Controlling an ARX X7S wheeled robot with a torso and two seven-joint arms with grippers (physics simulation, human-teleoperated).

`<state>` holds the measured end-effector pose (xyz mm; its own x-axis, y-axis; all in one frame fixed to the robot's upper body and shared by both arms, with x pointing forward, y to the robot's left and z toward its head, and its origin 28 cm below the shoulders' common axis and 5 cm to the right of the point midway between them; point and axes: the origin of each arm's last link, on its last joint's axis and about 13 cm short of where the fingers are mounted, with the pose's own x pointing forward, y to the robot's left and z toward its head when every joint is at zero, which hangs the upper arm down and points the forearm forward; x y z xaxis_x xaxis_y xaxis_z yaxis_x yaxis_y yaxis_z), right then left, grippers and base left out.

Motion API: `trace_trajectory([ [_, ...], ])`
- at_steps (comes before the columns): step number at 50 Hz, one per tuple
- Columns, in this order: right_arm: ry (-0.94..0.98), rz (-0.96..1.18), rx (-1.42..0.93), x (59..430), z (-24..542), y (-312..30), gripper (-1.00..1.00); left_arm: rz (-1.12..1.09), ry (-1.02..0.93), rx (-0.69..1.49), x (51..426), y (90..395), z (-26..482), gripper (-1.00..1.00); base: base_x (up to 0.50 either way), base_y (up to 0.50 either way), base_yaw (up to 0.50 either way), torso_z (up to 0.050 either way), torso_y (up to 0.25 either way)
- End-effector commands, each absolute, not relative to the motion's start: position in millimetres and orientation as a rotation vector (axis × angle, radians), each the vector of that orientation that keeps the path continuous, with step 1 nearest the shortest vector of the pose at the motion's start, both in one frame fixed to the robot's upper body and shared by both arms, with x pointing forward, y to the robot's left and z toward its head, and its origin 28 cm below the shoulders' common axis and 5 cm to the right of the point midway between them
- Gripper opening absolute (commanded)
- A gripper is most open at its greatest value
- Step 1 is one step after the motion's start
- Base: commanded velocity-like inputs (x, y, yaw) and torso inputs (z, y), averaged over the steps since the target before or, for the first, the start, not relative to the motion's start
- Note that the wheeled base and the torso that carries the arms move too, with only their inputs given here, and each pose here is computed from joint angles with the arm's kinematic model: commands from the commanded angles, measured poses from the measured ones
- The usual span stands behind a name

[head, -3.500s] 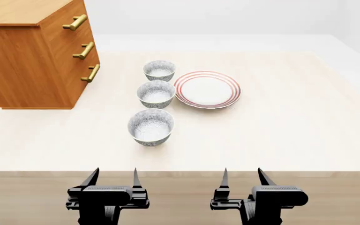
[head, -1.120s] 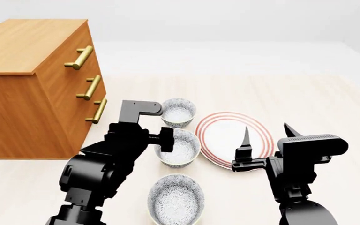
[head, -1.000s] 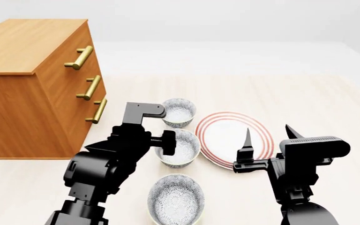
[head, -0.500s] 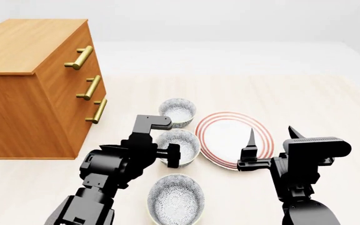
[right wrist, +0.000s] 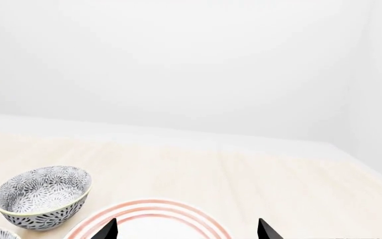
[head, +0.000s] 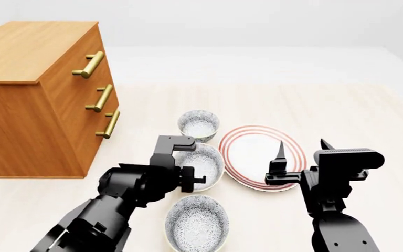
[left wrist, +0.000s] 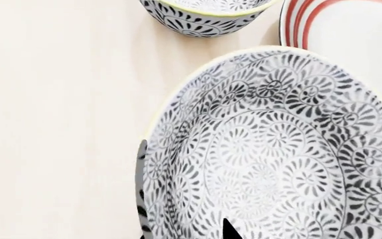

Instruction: Stack the bowl in the middle on the bowl at the back.

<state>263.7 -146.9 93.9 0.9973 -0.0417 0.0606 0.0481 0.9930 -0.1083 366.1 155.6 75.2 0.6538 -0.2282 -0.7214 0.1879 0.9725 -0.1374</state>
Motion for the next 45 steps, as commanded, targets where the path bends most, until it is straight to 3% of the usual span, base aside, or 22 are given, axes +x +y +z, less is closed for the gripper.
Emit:
trace_trajectory([
  [1, -0.048, -0.053, -0.104, 270.6, 94.5, -146.4, 1.00, -0.214, 0.830, -0.124, 370.7, 164.5, 76.4, -1.00, 0.00, 0.00, 0.00, 0.000, 0.000],
  [12, -0.035, -0.058, -0.102, 274.2, 107.6, -141.1, 1.00, -0.222, 0.745, -0.316, 373.7, 175.6, 99.6, -1.00, 0.00, 0.00, 0.00, 0.000, 0.000],
  [36, -0.034, -0.073, -0.093, 274.1, 107.8, -140.9, 1.00, -0.332, 0.674, -0.408, 355.8, 181.0, 134.9, -1.00, 0.00, 0.00, 0.00, 0.000, 0.000],
  [41, -0.049, -0.080, -0.078, 234.8, 91.8, -145.9, 1.00, -0.351, 0.660, -0.392, 336.4, 181.7, 148.2, -1.00, 0.00, 0.00, 0.00, 0.000, 0.000],
  [45, -0.033, -0.084, -0.090, 232.3, 90.4, -145.9, 1.00, -0.318, 0.677, -0.374, 326.4, 184.9, 150.0, -1.00, 0.00, 0.00, 0.00, 0.000, 0.000],
])
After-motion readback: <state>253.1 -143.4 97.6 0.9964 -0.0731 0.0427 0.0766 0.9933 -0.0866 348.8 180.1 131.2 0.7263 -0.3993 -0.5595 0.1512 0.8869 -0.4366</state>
